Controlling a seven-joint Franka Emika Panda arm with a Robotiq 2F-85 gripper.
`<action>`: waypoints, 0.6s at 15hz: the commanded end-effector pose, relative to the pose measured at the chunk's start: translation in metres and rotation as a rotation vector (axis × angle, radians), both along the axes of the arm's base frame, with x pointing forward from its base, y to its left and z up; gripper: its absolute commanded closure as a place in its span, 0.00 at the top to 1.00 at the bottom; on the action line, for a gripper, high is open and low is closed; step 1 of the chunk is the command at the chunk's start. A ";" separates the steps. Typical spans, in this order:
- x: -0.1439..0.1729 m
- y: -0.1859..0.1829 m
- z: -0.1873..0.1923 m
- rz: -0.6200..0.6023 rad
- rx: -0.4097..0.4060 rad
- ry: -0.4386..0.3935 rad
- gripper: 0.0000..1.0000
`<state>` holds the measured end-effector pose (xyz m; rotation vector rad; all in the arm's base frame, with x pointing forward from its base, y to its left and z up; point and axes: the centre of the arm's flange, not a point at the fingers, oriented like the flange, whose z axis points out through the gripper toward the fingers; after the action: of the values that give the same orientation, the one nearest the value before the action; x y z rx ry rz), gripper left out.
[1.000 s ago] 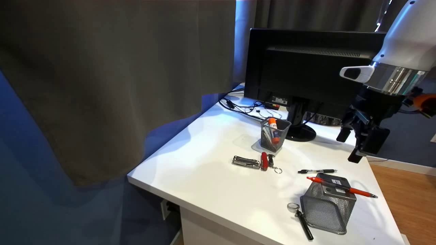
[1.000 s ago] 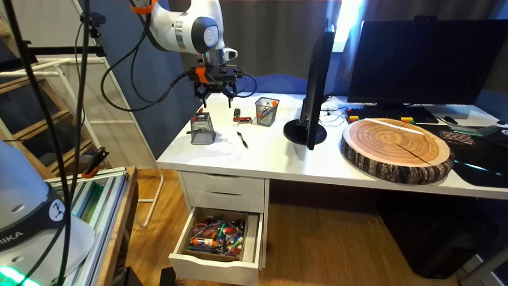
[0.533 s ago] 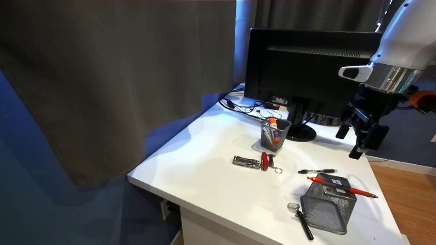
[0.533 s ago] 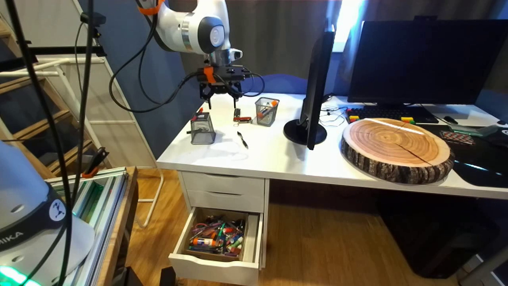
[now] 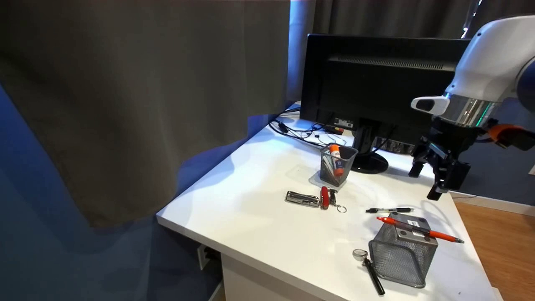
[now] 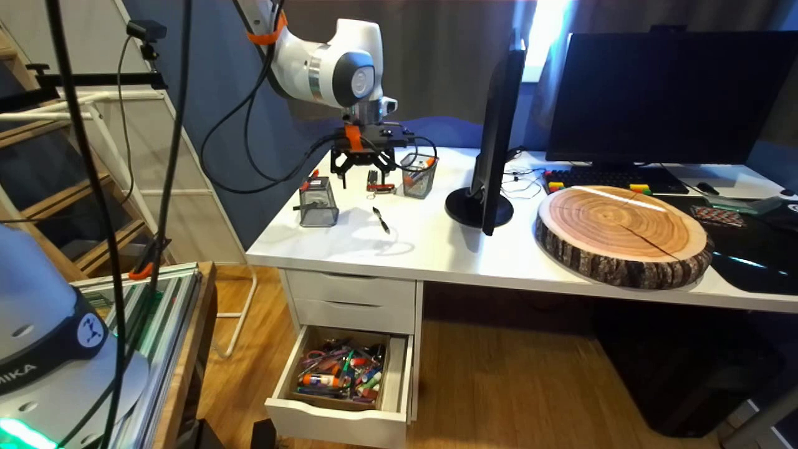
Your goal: Put the red and black pens on the stationary holder to the left
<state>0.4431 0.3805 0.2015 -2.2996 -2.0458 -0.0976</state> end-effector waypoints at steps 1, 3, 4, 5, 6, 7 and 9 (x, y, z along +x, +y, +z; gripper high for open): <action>0.035 0.004 -0.038 0.064 0.011 0.006 1.00; 0.044 0.002 -0.055 0.089 0.018 0.019 1.00; 0.049 0.003 -0.062 0.104 0.025 0.023 1.00; 0.051 0.004 -0.069 0.123 0.035 0.021 1.00; 0.052 0.005 -0.075 0.138 0.050 0.022 1.00; 0.053 0.005 -0.081 0.150 0.058 0.021 1.00; 0.054 0.003 -0.091 0.166 0.078 0.011 1.00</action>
<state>0.4851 0.3791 0.1277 -2.1323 -2.1403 -0.0999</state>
